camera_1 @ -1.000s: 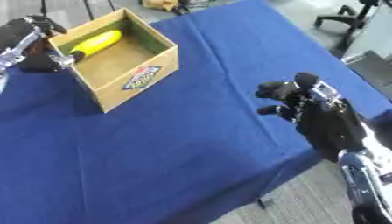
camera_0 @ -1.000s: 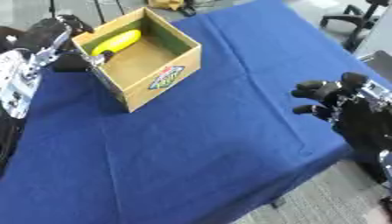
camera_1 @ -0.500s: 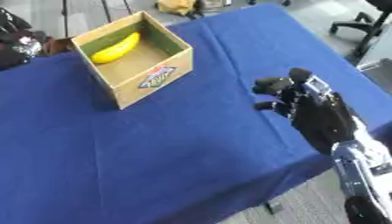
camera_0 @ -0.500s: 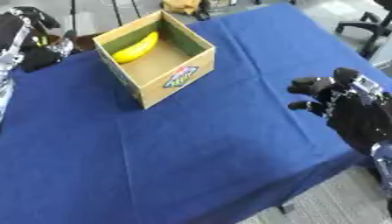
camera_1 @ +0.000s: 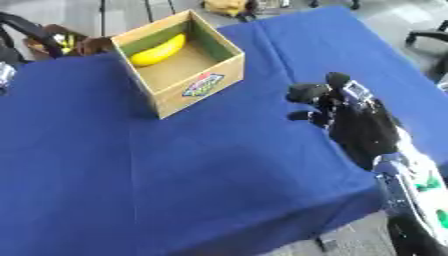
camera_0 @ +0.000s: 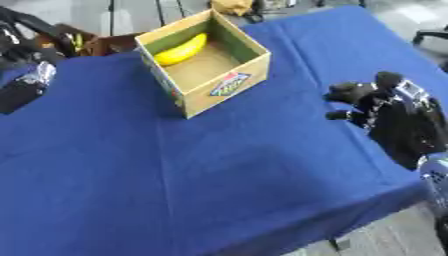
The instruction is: Pick up objects on the table and place them in the box.
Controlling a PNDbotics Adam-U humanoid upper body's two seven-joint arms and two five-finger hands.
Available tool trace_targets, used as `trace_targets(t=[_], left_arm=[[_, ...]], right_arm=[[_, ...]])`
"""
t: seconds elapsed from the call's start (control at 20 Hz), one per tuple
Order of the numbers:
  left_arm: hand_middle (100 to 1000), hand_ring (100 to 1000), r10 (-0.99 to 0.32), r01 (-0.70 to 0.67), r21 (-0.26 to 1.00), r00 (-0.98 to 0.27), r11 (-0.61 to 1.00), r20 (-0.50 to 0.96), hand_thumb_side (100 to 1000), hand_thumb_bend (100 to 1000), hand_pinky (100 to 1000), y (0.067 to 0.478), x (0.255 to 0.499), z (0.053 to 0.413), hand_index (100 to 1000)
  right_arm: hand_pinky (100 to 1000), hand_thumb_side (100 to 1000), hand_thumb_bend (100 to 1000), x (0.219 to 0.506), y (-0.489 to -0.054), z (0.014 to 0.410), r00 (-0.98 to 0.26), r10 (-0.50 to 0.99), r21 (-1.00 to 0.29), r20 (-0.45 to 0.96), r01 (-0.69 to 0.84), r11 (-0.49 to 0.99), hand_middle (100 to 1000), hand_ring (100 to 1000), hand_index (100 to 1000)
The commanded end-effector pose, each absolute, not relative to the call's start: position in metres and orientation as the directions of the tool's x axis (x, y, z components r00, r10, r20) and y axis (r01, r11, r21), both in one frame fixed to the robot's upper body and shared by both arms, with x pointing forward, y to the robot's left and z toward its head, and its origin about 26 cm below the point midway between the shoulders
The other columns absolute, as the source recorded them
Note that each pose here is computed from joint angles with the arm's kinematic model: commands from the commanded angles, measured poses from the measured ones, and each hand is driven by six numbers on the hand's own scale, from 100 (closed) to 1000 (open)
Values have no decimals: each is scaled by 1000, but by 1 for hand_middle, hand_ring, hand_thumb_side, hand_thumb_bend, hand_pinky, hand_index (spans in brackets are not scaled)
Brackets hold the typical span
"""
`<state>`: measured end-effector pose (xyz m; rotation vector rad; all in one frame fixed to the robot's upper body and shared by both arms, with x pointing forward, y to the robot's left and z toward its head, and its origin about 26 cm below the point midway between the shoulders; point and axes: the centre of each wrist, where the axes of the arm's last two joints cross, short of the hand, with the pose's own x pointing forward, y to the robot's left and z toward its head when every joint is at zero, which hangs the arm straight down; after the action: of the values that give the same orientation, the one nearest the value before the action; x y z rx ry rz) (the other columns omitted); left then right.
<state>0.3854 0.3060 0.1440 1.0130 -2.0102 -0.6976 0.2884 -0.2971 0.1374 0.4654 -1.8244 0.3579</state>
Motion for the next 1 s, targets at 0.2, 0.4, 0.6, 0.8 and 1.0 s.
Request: trace_targets(t=[0.2, 0.4, 0.6, 0.8, 1.0], left_arm=[[530, 564, -733, -434, 590, -400, 681, 550, 853, 169, 574, 287, 354, 134, 626], [525, 559, -656, -418, 509, -412, 753, 632, 857, 171, 570, 278, 328, 121, 621], [522, 555, -578, -397, 431, -424, 810, 697, 869, 175, 569, 271, 315, 118, 620], [518, 550, -504, -362, 368, -437, 857, 745, 876, 180, 565, 269, 311, 114, 617], [515, 546, -436, -328, 311, -447, 892, 781, 882, 182, 564, 269, 310, 109, 614]], right_arm=[[752, 779, 100, 287, -303, 143, -277, -115, -31, 954, -473, 880, 761, 862, 598], [752, 778, 100, 286, -304, 141, -274, -117, -25, 955, -466, 885, 758, 860, 597], [752, 777, 100, 284, -305, 139, -272, -118, -19, 955, -453, 891, 755, 858, 596], [751, 777, 100, 282, -307, 137, -276, -119, -16, 954, -441, 898, 749, 856, 595], [751, 777, 100, 280, -308, 135, -273, -117, -12, 955, -429, 903, 742, 855, 588]])
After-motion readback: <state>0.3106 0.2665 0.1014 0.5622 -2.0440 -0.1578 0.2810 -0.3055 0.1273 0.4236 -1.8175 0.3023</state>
